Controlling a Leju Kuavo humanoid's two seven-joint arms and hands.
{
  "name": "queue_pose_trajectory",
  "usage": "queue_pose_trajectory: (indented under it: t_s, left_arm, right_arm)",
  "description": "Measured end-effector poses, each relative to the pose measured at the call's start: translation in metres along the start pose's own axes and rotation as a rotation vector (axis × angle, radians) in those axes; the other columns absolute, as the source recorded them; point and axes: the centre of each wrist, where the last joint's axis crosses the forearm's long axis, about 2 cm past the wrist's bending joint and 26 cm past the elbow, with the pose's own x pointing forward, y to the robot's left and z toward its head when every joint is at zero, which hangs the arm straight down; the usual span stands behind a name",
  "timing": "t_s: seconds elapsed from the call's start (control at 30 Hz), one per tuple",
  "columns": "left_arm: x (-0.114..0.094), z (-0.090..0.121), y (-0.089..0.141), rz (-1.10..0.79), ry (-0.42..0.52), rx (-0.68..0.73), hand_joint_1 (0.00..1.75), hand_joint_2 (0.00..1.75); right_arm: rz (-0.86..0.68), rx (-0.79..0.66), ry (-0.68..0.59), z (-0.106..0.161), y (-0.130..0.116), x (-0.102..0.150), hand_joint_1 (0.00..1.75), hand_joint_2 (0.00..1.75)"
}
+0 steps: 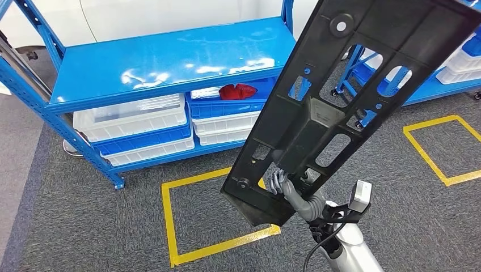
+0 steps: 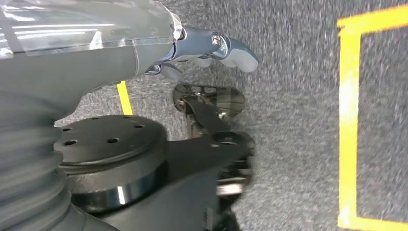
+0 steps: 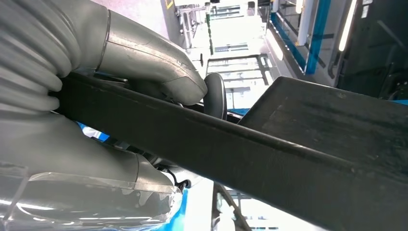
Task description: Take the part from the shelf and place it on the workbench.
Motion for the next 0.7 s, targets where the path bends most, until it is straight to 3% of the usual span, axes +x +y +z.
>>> queue_pose_trajectory:
  t_s: [0.7]
  left_arm:
    - [-0.002,0.000,0.002,-0.025,0.009,0.004,0.00,1.75]
  right_arm:
    - [-0.018,-0.035,0.011,0.013,0.001,0.004,1.75,1.75]
